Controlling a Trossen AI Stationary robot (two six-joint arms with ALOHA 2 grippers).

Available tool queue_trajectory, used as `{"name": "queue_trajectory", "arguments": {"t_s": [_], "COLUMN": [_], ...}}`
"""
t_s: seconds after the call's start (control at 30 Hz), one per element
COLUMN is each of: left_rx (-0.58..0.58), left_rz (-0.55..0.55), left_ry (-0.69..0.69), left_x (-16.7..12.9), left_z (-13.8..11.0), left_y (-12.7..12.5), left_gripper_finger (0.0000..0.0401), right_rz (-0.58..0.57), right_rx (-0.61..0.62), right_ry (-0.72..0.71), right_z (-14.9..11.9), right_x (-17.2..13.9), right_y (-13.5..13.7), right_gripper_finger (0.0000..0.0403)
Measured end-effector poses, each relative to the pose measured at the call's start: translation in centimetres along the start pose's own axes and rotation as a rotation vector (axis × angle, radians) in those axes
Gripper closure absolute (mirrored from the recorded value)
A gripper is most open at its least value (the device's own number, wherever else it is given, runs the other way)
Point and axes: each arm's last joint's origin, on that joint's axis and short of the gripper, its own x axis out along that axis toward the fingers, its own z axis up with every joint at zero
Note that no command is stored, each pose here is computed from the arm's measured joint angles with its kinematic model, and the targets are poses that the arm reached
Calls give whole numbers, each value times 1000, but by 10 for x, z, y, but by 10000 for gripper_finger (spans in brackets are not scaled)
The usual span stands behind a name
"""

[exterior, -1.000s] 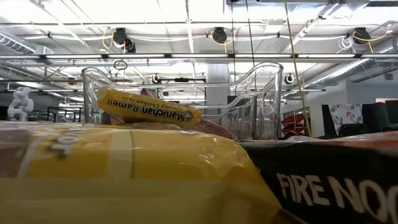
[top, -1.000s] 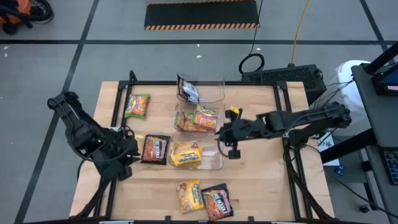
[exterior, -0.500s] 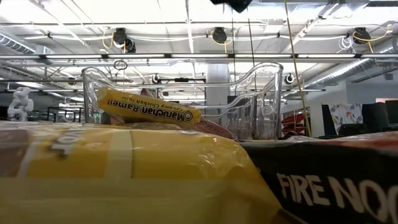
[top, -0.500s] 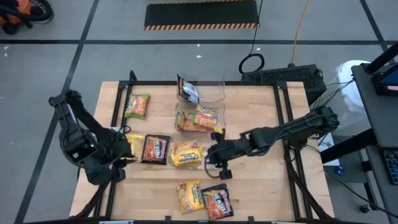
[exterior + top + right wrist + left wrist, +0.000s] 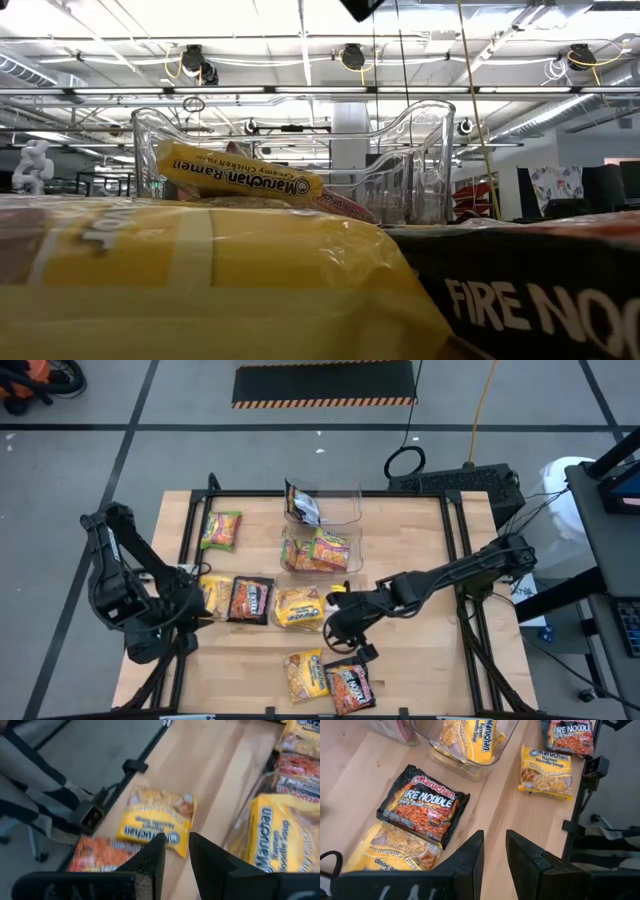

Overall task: Sort Maruchan noodles
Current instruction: Put the black noodle pack into the top transparent bin

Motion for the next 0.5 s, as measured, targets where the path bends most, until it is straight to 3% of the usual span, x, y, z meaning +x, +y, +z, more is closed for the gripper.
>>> {"name": "queue_trajectory", "arguments": {"t_s": [0.17,0.37,0.5], "left_rx": [39,203,284], "left_rz": [7,-12,-24], "left_ry": [5,14,20], "left_x": [-1,-4,-7], "left_z": [-3,-9,-14], "left_y": [1,0,-1], "left_gripper_finger": [315,315,315], "right_rz": [-31,-49,-24], "right_rx": [45,168,293], "right_ry": [-54,-113,-39], "right_z": [2,0,-12], "right_x": [19,53,69], "right_y": [-5,-13,-11], "right_gripper_finger": [321,321,321]}}
